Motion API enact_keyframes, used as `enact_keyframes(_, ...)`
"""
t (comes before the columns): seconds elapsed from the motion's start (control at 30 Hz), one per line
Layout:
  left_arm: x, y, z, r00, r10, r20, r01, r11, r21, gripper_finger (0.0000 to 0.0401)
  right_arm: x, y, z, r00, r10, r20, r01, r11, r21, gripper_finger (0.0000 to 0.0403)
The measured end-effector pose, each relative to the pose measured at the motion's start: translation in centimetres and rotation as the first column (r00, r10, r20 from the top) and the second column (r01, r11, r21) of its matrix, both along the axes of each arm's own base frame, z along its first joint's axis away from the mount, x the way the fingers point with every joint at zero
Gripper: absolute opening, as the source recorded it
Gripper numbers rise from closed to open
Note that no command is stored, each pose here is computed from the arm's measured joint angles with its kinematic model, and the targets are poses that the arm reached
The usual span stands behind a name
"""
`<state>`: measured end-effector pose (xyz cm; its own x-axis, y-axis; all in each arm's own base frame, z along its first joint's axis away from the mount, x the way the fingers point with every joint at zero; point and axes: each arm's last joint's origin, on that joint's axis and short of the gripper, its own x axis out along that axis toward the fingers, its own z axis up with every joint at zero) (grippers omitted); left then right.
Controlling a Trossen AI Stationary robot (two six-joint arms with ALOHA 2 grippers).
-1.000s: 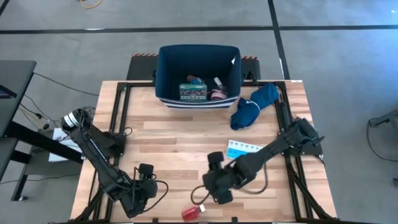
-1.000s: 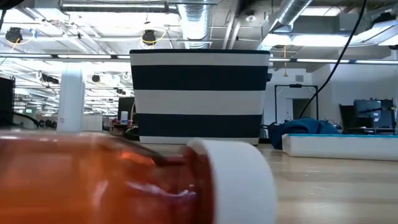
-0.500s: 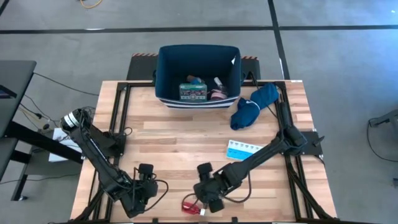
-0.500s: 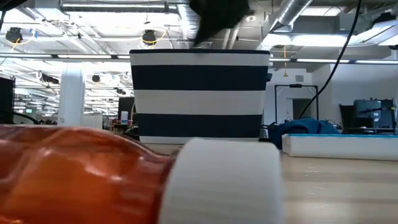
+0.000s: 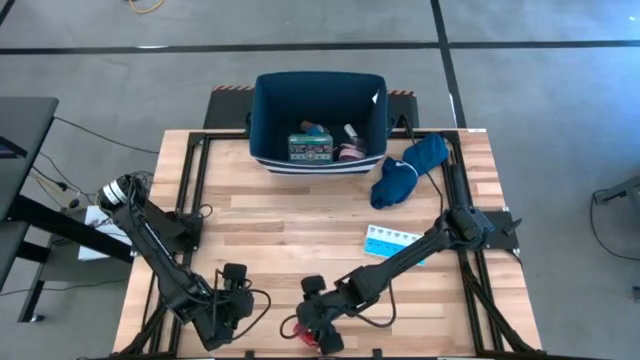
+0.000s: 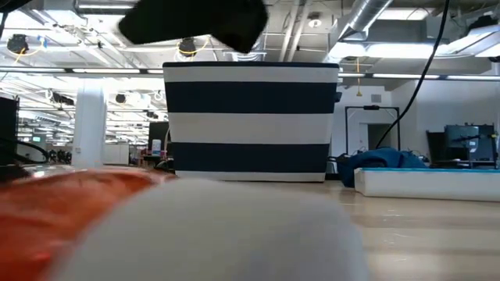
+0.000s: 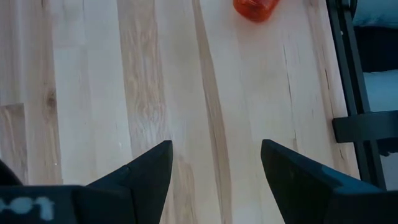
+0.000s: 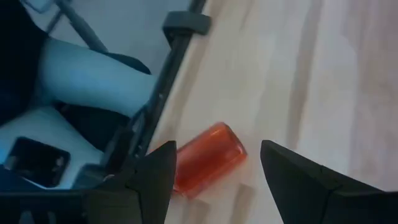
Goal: Pick & place medical supplies in basket/bin
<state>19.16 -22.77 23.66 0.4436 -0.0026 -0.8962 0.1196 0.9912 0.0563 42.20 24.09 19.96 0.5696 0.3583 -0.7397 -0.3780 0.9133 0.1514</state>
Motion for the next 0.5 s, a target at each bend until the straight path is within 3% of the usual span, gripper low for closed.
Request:
enact_keyframes(0.13,0.0,0.0,0.0,1.000,0.000,0.000,0.000,1.000,0.001,0.0236,0.2,0.6,-2.3,0.999,0.035,-0.039,-0.035,0.999,-0.013,0.0226)
enact_keyframes(0.2,0.0,0.0,0.0,1.000,0.000,0.001,0.000,1.000,0.001,0.0236,1.1,1.4,-2.6,0.997,0.066,0.027,-0.066,0.998,0.012,0.0226)
enact_keyframes(0.37,0.0,0.0,0.0,1.000,0.002,0.005,-0.002,1.000,0.003,0.0236,1.3,2.5,-5.3,0.989,0.145,-0.003,-0.145,0.989,-0.038,0.0226)
enact_keyframes(0.5,0.1,0.0,0.0,1.000,0.005,0.012,-0.005,1.000,-0.001,0.0236,1.8,2.8,-5.2,0.987,0.156,0.028,-0.156,0.988,-0.019,0.0226)
